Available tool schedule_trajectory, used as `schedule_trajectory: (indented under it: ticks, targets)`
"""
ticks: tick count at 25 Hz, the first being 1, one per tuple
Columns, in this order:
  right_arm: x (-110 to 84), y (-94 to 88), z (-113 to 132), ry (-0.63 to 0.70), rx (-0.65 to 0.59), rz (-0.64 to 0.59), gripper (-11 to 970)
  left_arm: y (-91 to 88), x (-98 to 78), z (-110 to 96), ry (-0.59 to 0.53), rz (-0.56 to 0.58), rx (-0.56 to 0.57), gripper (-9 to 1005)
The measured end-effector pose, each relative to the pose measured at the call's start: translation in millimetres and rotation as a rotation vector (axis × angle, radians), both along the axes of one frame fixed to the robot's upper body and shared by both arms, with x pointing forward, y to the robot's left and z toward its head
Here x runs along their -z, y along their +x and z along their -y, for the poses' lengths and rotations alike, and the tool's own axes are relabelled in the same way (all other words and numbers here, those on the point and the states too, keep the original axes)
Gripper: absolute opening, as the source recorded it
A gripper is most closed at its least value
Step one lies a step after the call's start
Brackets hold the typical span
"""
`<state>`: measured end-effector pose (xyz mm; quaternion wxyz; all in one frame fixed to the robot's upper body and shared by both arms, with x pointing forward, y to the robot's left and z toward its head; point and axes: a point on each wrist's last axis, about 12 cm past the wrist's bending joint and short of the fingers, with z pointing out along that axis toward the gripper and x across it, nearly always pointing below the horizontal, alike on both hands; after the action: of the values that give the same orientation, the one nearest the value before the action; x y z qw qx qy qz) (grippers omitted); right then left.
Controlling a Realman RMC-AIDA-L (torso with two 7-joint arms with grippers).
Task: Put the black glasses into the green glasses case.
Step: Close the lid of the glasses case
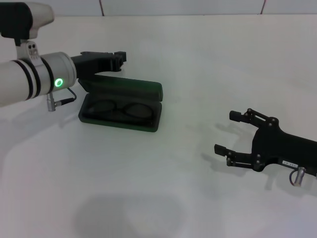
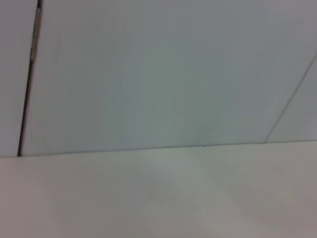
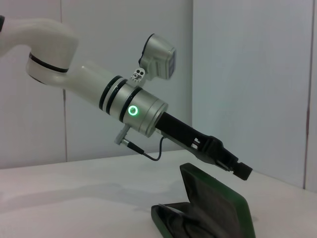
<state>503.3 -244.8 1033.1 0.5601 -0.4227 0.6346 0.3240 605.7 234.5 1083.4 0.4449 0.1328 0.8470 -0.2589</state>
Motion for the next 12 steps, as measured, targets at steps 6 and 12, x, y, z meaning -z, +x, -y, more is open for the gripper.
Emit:
schedule_trajectory:
  ticks: [6,12]
  targets:
    - [-0.1,0.3,0.0,-0.001,0.000,0.001,883,6.3,4.7,7.3,0.003,-0.030,0.002,23]
    - [0.9,-1.2,1.0,-0.001,0.003,-0.002,883,6.9,8.0,6.4,0.017,-0.042,0.001,23]
